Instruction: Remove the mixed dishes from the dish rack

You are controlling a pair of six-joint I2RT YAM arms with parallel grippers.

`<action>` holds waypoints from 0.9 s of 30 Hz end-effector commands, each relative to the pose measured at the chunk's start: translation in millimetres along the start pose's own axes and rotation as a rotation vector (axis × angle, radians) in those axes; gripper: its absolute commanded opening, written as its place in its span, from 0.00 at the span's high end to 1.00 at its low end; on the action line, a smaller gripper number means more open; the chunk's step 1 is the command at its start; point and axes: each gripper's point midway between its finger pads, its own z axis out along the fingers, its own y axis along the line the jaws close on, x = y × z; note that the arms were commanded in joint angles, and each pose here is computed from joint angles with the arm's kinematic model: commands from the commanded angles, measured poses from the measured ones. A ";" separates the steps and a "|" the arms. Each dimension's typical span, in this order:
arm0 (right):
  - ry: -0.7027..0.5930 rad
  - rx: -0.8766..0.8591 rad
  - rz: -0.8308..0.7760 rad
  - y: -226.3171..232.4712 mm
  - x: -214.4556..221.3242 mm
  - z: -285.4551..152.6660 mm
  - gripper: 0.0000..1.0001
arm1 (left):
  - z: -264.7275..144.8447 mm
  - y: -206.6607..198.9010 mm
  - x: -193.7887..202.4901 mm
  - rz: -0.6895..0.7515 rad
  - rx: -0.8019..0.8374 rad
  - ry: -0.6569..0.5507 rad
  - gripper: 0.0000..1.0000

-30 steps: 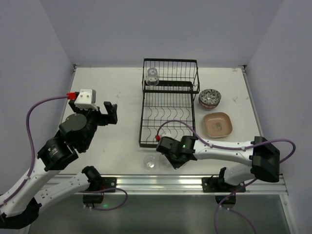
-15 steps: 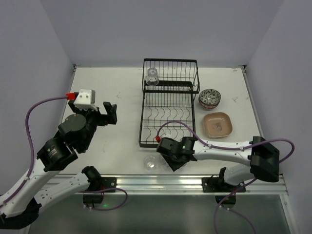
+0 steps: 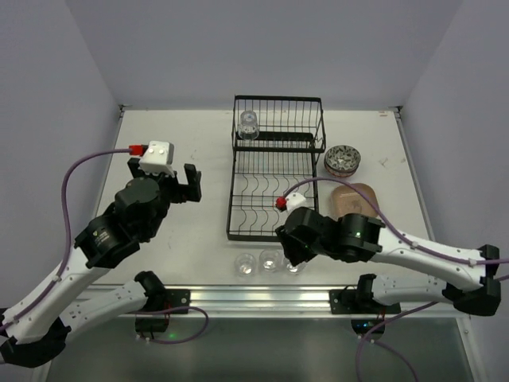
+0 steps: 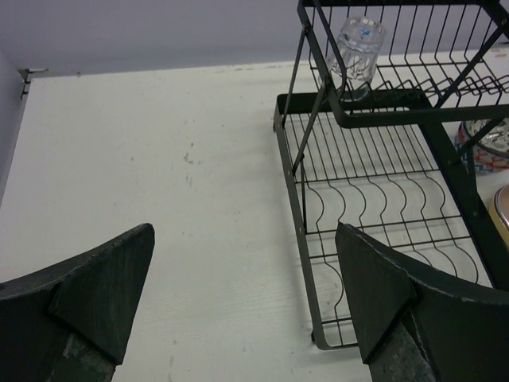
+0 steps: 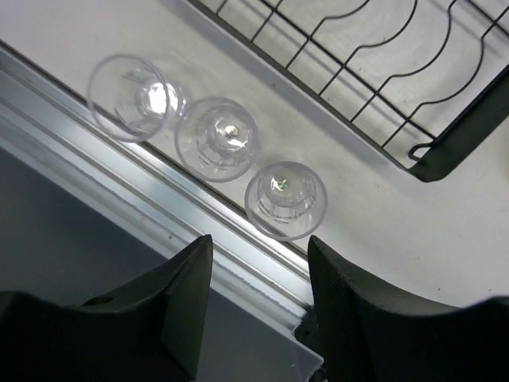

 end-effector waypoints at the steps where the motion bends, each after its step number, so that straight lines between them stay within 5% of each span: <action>1: -0.177 0.027 0.047 -18.1 -38.5 -41.2 0.46 | 4.8 -12.1 -11.0 0.027 0.035 0.007 0.00; 8: -0.511 -0.022 0.065 -46.3 -147.3 -107.3 0.43 | 8.7 -18.1 1.2 0.059 0.061 0.044 0.00; 16: -0.685 0.003 0.009 -82.2 -273.4 -135.1 0.37 | -0.9 -9.9 23.5 0.127 0.094 0.064 0.00; 27: -0.651 -0.070 -0.249 -103.7 -364.1 -62.2 0.01 | -0.7 7.4 51.4 0.131 0.055 0.005 0.00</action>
